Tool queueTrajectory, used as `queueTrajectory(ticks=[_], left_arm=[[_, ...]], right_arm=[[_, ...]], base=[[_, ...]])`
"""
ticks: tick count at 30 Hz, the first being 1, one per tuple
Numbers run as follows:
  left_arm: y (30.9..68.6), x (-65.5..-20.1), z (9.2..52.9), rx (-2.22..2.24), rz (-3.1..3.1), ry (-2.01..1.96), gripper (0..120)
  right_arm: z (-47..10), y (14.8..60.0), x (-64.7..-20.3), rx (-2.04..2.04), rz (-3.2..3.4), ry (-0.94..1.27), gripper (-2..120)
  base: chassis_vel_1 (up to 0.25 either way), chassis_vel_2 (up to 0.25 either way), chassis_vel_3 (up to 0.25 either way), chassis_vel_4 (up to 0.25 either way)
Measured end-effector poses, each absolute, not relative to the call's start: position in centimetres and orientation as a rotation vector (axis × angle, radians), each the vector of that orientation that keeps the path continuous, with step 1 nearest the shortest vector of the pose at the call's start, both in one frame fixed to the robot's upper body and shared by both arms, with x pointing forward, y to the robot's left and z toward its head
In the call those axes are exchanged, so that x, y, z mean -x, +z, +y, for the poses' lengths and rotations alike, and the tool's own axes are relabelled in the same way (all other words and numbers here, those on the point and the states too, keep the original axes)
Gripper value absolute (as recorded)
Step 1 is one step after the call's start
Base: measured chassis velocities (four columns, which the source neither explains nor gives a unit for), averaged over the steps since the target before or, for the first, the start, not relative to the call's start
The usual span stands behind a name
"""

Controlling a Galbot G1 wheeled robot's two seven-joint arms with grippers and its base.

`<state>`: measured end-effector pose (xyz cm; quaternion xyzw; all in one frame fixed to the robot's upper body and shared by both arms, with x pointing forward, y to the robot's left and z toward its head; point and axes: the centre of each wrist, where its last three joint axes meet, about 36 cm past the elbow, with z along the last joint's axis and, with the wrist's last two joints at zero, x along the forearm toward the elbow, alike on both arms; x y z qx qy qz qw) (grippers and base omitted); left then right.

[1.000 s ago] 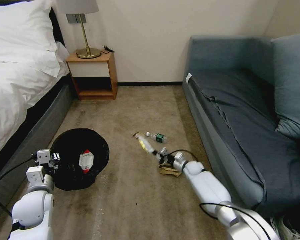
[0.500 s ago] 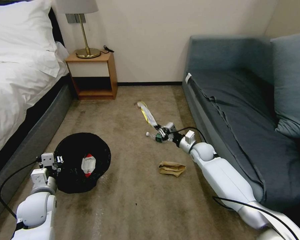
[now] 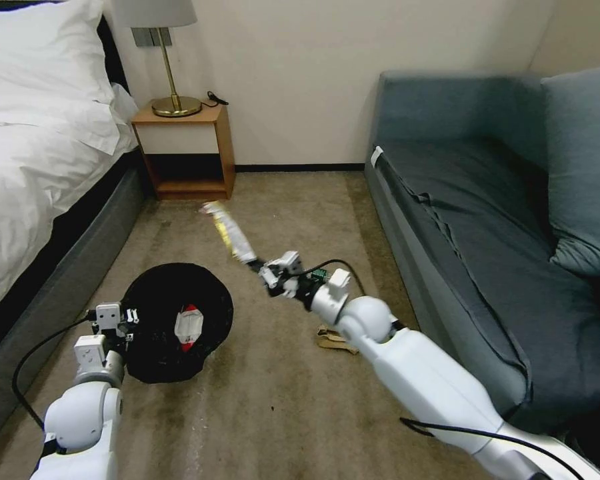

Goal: Pick up the trash bin, then pick up the garbage on the floor and place it into the trash bin.

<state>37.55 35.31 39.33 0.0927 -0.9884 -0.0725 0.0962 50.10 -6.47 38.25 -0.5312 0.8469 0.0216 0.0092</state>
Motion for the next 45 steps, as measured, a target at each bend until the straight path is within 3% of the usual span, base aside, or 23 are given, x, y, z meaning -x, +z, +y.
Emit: queueTrajectory(ticks=[9, 19, 31, 33, 36, 38, 42, 43, 45], left_arm=[[38.7, -37.5, 34.6, -0.271, -2.929, -0.208, 5], [37.9, -37.7, 34.4, -0.265, -2.924, -0.189, 5], [37.9, -37.6, 35.9, -0.266, -2.923, -0.183, 5], [38.1, -37.6, 36.4, -0.270, -2.925, -0.184, 5], [38.1, -37.6, 36.6, -0.272, -2.927, -0.184, 5], [38.1, -37.6, 36.9, -0.275, -2.927, -0.179, 5], [38.1, -37.6, 37.2, -0.277, -2.929, -0.174, 5], [38.1, -37.6, 37.3, -0.278, -2.928, -0.173, 5], [38.0, -37.6, 37.4, -0.277, -2.928, -0.171, 5]], right_arm=[[-1.7, 34.0, -48.5, 1.737, 2.639, 0.057, 0], [0.0, 31.4, -46.9, 1.737, 2.670, -0.003, 0], [1.1, 30.4, -47.2, 1.675, 2.731, -0.041, 43], [1.4, 30.3, -47.1, 1.681, 2.730, -0.050, 55], [1.5, 30.2, -47.0, 1.683, 2.731, -0.053, 60], [1.4, 30.2, -46.9, 1.675, 2.744, -0.060, 73], [0.9, 30.2, -46.9, 1.667, 2.753, -0.071, 81], [0.5, 30.3, -47.0, 1.656, 2.761, -0.076, 89], [0.2, 30.5, -47.0, 1.647, 2.766, -0.076, 93]], base=[[0.000, 0.000, 0.000, 0.000], [0.000, 0.000, 0.000, 0.000], [0.000, 0.000, 0.000, 0.000], [0.000, 0.000, 0.000, 0.000], [0.000, 0.000, 0.000, 0.000], [0.000, 0.000, 0.000, 0.000], [0.000, 0.000, 0.000, 0.000], [0.000, 0.000, 0.000, 0.000], [0.000, 0.000, 0.000, 0.000]])
